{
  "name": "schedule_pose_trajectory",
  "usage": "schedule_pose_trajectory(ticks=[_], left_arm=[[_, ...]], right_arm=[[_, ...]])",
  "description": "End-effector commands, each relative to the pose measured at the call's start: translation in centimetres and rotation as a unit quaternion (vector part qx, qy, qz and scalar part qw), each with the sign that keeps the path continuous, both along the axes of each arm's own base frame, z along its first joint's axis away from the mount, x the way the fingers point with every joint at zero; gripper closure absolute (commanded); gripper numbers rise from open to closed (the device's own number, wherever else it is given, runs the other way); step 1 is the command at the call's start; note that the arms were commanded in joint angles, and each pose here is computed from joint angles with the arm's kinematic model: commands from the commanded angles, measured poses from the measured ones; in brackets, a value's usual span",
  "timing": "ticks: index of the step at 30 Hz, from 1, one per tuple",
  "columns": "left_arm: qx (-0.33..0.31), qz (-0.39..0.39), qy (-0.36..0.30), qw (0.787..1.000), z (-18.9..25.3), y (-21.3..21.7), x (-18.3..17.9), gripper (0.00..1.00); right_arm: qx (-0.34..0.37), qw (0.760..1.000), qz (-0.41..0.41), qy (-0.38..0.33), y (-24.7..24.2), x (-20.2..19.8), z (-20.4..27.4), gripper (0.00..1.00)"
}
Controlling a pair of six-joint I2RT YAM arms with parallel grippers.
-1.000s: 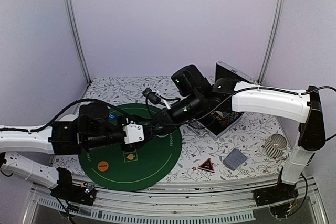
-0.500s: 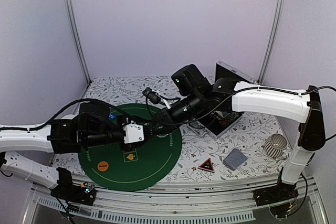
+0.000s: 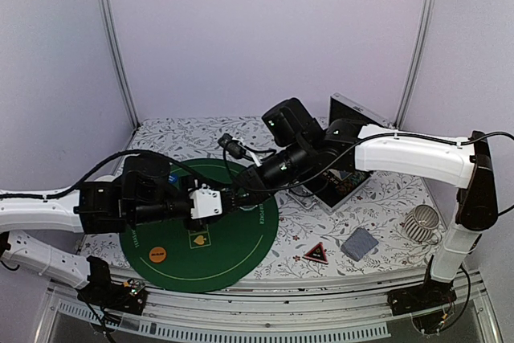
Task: Distribute texas hold em gaming equipment
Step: Pass from the right arm to the left
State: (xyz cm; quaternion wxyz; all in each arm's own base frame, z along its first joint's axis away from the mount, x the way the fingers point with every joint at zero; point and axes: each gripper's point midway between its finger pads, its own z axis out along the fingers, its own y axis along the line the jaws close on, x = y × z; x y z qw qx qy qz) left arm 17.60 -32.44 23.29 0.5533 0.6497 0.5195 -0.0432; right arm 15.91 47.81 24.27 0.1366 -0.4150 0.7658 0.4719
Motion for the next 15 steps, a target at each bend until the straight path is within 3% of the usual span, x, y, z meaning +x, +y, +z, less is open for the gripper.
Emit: schedule_pose_trajectory(ticks=[1, 5, 9, 15], left_arm=[[-0.032, -0.007, -0.003, 0.999, 2.2, -0.2, 0.1, 1.0], [-0.046, 0.012, 0.014, 0.999, 2.9, 0.1, 0.8, 1.0], [-0.053, 0.019, 0.032, 0.998, 3.0, 0.3, 1.0, 1.0], [-0.054, 0.02, 0.043, 0.997, 2.9, 0.7, 1.0, 1.0]], right_arm=[[0.039, 0.999, 0.001, -0.021, 0.6, 0.1, 3.1, 0.98], [0.034, 0.999, -0.01, -0.029, 0.4, 0.6, 2.9, 0.96], [0.023, 0.999, -0.033, -0.034, -0.1, 1.7, 2.3, 0.72], [0.019, 0.999, -0.036, -0.034, -0.1, 1.9, 1.9, 0.63]])
